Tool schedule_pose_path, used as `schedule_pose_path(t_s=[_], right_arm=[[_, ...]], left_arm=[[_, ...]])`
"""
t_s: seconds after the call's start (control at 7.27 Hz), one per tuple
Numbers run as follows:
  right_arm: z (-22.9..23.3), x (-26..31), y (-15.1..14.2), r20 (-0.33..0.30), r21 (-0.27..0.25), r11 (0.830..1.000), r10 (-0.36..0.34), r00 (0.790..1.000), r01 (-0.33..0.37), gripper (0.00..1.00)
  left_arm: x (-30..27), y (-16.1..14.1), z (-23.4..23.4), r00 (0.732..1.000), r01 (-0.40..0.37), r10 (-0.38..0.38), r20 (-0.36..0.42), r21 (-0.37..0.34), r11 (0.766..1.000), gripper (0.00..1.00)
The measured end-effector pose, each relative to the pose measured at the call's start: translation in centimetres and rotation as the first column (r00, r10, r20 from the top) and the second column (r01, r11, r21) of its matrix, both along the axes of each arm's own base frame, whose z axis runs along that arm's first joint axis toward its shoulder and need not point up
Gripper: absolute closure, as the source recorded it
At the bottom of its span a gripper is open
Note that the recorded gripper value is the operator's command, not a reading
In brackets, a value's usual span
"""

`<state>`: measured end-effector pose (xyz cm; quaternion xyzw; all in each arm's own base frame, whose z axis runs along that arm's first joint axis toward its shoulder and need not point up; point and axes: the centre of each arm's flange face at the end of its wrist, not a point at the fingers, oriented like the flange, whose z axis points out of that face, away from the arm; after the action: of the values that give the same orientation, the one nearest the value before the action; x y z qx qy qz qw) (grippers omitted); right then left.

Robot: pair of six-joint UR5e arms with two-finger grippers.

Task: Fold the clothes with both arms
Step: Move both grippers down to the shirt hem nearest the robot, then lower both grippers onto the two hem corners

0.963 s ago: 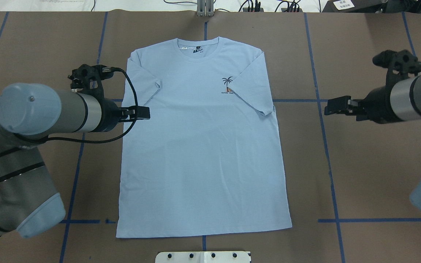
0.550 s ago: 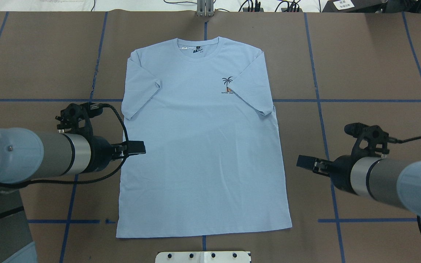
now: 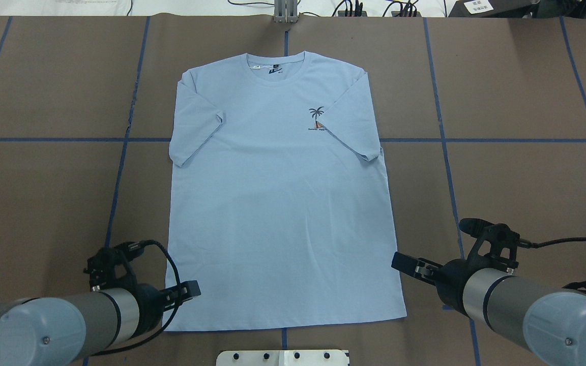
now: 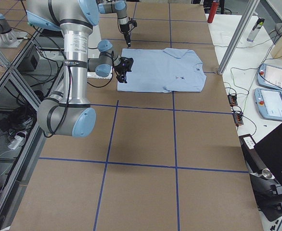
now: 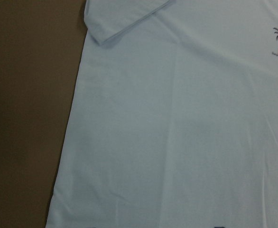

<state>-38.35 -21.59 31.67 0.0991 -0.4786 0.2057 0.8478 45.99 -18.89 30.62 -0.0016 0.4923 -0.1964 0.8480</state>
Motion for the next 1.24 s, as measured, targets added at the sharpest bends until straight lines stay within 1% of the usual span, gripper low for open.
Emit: schedule_pose_path(t_s=[0.14,0.55,0.96,1.24], right_arm=[[-0.1,-0.2,0.2,0.002,0.001,1.000,-0.003,1.000,0.003,0.01],[-0.1,-0.2,0.3,0.003,0.004,1.000,-0.001,1.000,0.001,0.01],[0.0,-0.3,0.3,0.001,0.005,1.000,0.000,1.000,0.000,0.01],[0.0,-0.3,0.3,-0.001,0.006,1.000,0.002,1.000,-0.002,0.01]], left_arm=[[0.6,1.4,1.0,1.000,-0.006,0.006,0.023,-0.005,1.000,0.38],[1.9,2.4,3.6,0.996,-0.014,0.014,0.089,0.001,1.000,0.39],[2.8,3.1,4.9,0.992,-0.032,0.031,0.121,0.005,0.999,0.40],[3.0,3.3,5.3,0.991,-0.036,0.035,0.130,0.005,0.999,0.56]])
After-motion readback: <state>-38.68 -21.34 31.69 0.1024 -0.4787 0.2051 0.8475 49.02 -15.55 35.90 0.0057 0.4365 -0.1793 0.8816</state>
